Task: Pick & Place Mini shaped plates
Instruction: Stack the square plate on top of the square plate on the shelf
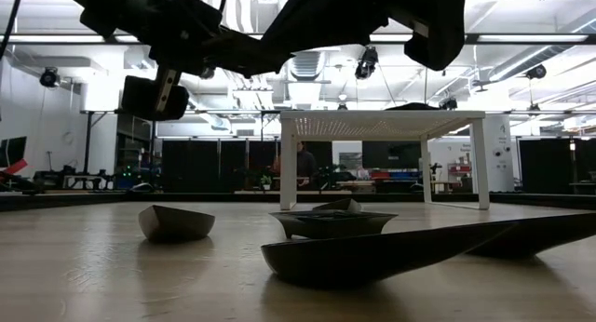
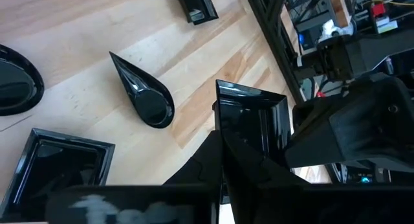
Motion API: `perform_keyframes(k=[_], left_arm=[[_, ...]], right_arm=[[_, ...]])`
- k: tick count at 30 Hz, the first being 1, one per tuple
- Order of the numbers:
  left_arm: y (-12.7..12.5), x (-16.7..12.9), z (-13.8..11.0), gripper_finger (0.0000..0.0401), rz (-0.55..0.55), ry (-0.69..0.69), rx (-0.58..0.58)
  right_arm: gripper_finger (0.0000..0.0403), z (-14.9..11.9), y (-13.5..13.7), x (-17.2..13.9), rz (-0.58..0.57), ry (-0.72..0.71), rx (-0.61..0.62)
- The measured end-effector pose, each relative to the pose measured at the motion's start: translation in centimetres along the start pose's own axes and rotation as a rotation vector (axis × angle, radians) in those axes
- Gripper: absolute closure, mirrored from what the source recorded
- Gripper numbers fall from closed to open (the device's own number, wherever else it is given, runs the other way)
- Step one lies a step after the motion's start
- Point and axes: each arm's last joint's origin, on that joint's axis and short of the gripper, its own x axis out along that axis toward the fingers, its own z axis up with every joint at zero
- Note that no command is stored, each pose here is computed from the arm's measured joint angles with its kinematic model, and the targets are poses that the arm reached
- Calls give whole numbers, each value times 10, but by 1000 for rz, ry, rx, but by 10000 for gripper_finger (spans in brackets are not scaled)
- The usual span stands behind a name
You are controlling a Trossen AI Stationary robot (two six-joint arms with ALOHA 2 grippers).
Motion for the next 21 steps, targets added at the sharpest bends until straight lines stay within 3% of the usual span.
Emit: perform_keyframes(k=[9, 21], left_arm=[[0, 0, 0, 401, 1, 3, 18], [0, 0, 0, 401, -6, 9, 20]], right_arm=[[389, 0, 1, 0, 1, 1, -21], [307, 0, -1, 0, -28, 20, -22]])
